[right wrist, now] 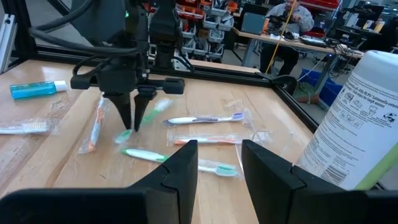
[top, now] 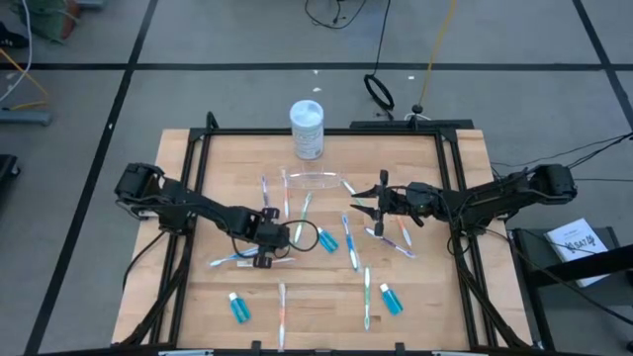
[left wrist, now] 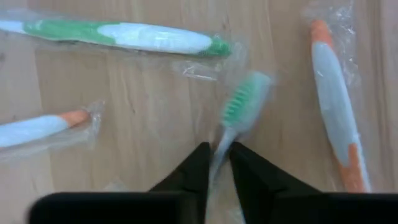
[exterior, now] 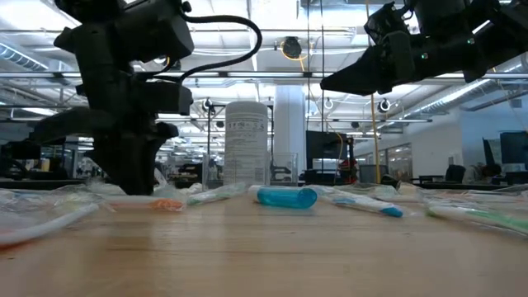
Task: Pick & Place toothbrushing station
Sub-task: Put the green toothbrush into the transparent organizer
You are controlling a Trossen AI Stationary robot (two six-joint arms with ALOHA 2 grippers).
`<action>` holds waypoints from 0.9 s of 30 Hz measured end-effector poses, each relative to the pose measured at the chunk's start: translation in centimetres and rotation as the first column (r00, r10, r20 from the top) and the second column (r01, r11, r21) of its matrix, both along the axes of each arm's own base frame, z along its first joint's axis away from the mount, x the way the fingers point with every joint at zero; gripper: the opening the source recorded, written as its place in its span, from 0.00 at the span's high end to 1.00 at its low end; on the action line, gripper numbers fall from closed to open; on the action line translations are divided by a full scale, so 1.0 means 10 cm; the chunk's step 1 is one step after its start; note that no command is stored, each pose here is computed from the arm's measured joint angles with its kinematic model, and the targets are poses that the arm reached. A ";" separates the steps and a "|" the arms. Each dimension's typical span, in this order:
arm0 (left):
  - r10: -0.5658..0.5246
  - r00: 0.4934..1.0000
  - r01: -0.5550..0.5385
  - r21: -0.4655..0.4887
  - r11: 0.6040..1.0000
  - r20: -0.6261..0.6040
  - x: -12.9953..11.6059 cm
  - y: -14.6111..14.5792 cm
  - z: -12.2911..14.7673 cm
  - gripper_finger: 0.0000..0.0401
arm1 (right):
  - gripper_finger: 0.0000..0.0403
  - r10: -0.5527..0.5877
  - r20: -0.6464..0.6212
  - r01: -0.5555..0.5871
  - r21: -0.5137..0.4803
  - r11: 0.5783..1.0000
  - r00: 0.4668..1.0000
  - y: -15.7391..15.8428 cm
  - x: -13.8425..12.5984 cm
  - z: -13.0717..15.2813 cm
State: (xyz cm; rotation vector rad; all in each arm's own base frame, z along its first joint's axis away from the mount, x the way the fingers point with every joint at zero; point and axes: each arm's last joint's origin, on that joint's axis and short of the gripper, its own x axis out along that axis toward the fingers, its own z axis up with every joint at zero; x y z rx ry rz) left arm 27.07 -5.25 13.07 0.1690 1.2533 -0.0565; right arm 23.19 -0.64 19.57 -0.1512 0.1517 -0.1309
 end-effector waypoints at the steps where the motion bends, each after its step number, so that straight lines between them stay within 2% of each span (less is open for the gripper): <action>1: -0.003 1.000 0.003 -0.005 1.000 0.010 0.00 0.00 0.02 0.93 | 0.71 0.000 0.000 0.000 0.000 1.000 1.000 0.00 0.00 0.00; 3: -0.002 1.000 0.003 -0.016 1.000 0.024 -0.02 0.00 0.06 0.98 | 0.71 0.000 0.000 0.000 0.000 1.000 1.000 0.00 0.00 0.00; 6: 0.003 0.998 -0.003 -0.001 1.000 0.060 -0.05 0.01 0.17 0.96 | 0.71 0.000 0.000 0.000 0.000 1.000 1.000 0.00 0.00 0.00; 11: 0.001 0.980 -0.019 0.087 0.996 0.199 -0.10 0.02 0.46 0.99 | 0.71 0.000 0.000 0.000 0.000 1.000 1.000 0.00 0.00 0.00; 14: 0.038 0.938 -0.098 0.159 0.982 0.345 -0.13 0.06 0.69 0.98 | 0.71 0.000 0.000 0.000 0.000 1.000 1.000 0.00 0.00 0.00; 17: 0.027 0.838 -0.176 0.222 0.959 0.545 -0.10 0.09 0.97 0.99 | 0.71 0.000 -0.001 0.000 0.000 1.000 1.000 0.00 0.00 0.00; 21: -0.026 0.629 -0.250 0.234 0.939 0.777 0.00 0.15 1.34 0.98 | 0.71 0.000 -0.009 0.000 0.000 1.000 1.000 0.00 0.00 -0.01; 24: -0.037 0.485 -0.302 0.207 0.930 0.874 0.07 0.25 1.52 0.98 | 0.71 0.000 -0.008 0.000 0.000 1.000 1.000 0.00 0.00 -0.01; 27: -0.032 0.396 -0.365 0.189 0.912 0.918 0.12 0.41 1.61 0.99 | 0.71 0.000 -0.015 0.000 0.001 1.000 1.000 0.00 0.00 -0.01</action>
